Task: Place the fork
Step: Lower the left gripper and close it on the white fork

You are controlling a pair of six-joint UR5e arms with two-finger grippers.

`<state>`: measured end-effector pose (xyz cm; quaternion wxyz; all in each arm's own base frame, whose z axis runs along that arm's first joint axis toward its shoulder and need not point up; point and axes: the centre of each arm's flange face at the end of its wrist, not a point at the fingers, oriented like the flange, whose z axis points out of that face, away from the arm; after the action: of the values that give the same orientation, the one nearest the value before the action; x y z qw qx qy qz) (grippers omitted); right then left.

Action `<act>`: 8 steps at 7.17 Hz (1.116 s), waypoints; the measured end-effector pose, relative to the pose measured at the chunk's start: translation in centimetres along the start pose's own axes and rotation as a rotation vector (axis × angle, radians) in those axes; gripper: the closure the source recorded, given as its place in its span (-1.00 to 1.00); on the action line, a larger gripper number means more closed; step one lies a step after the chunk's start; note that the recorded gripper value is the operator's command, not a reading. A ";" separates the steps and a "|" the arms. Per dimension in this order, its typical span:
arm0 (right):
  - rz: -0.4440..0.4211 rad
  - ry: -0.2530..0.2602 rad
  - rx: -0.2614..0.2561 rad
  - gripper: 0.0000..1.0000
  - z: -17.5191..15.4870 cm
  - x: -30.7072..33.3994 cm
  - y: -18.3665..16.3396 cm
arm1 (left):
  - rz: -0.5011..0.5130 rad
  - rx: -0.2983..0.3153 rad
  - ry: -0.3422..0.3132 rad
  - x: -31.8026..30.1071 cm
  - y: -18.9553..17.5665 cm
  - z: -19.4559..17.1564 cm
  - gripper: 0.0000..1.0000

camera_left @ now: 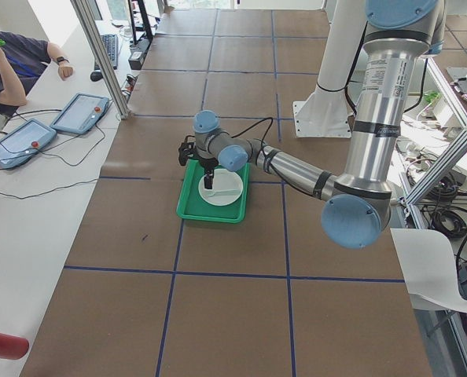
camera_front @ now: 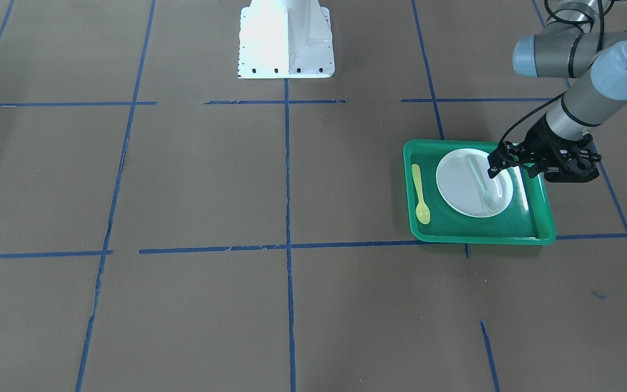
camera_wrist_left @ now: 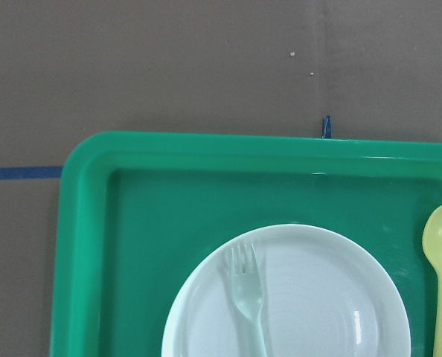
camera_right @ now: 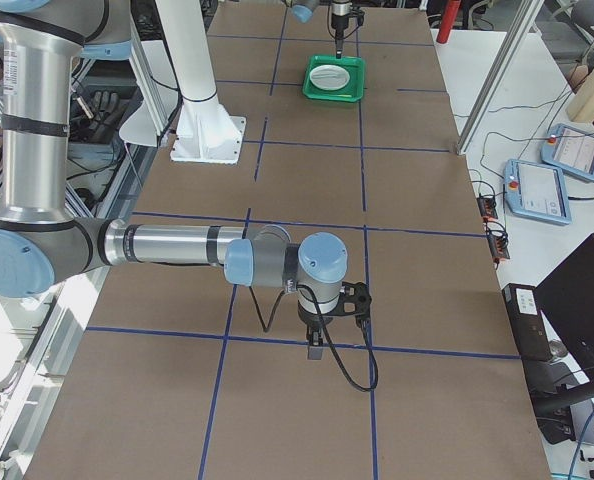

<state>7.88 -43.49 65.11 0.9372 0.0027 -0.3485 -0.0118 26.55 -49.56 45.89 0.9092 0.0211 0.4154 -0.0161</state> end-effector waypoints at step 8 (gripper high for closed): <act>0.001 0.000 0.000 -1.00 0.0 0.0 0.0 | -0.041 -0.013 -0.031 0.1 1.8 7.8 -0.56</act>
<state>7.88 -43.49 65.09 0.9372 0.0027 -0.3485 -0.0115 32.61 -48.20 50.95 0.9152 0.0067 0.4017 -0.0322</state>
